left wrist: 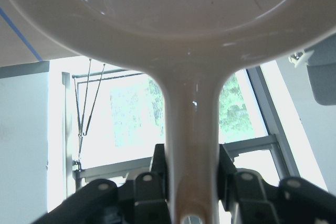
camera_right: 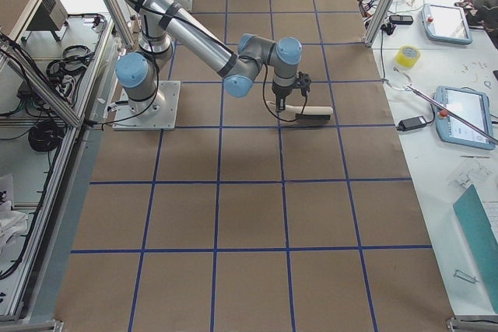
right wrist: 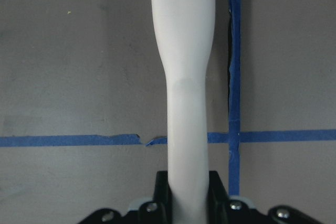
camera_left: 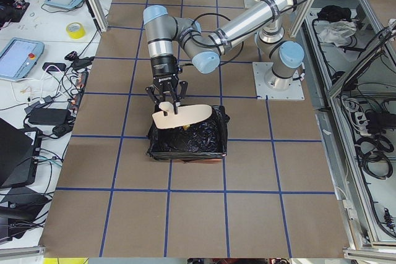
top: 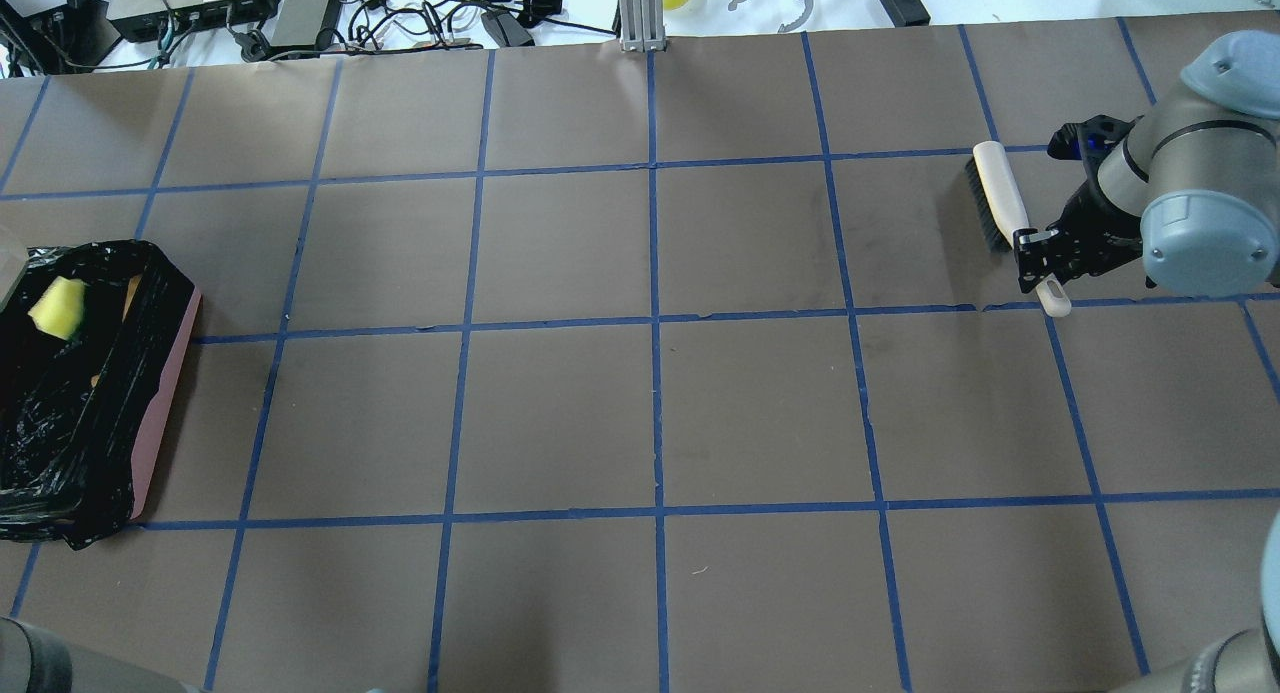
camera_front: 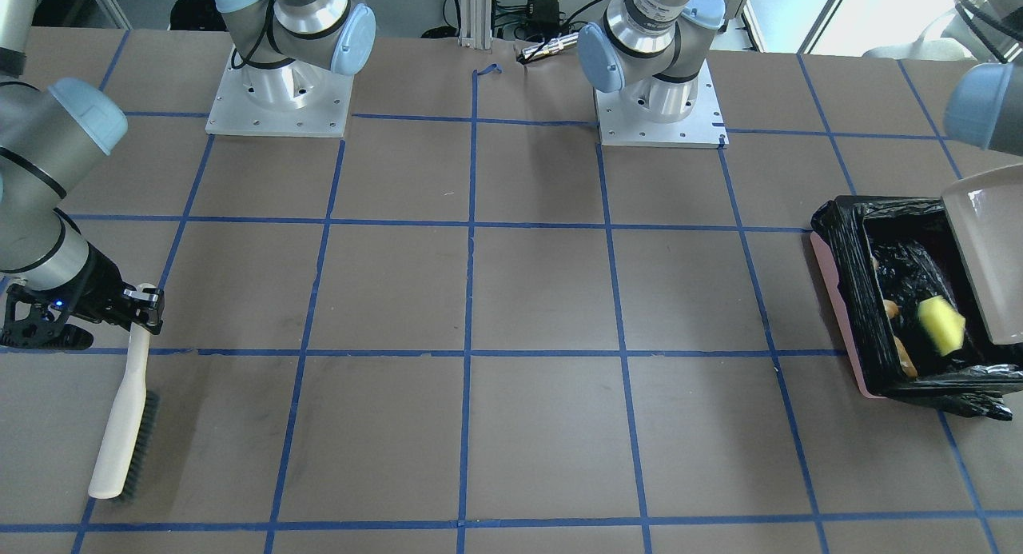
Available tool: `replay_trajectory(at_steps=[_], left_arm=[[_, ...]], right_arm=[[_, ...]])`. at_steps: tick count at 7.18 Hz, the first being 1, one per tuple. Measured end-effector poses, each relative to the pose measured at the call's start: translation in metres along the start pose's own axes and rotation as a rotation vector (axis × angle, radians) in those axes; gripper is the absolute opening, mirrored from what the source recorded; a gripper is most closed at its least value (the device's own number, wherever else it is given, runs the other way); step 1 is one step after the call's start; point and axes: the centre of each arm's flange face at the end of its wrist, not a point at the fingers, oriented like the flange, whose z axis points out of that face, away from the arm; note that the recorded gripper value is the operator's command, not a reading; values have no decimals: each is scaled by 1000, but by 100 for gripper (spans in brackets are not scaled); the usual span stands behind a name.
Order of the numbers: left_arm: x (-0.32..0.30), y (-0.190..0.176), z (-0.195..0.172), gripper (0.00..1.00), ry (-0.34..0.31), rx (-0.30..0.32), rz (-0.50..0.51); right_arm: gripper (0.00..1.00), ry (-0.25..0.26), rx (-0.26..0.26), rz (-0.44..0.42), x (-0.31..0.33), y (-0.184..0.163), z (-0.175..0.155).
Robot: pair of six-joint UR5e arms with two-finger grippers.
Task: Sweep and dump trash into bin
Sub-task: 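Tilt the dustpan with the left gripper to dump the items into the bag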
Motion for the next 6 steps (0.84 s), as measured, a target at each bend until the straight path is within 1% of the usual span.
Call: replay_trajectory(at_steps=[1, 2, 3, 4, 5, 6], left_arm=[[0, -4, -13, 0, 4, -30, 10], [-1, -3, -32, 0, -39, -44, -15], [-5, -3, -66, 0, -170, -34, -70], [-10, -10, -109, 0, -334, -8, -119], [-16, -23, -148, 0, -469, 38, -186], [-26, -42, -178, 0, -590, 128, -274]], right_arm=[[63, 0, -3, 0, 0, 0, 1], [76, 0, -6, 1, 0, 1, 1], [81, 0, -4, 1, 0, 0, 0], [82, 2, 1, 1, 1, -2, -2], [82, 3, 7, 1, 1, -3, -4], [83, 4, 12, 1, 1, -4, -6]])
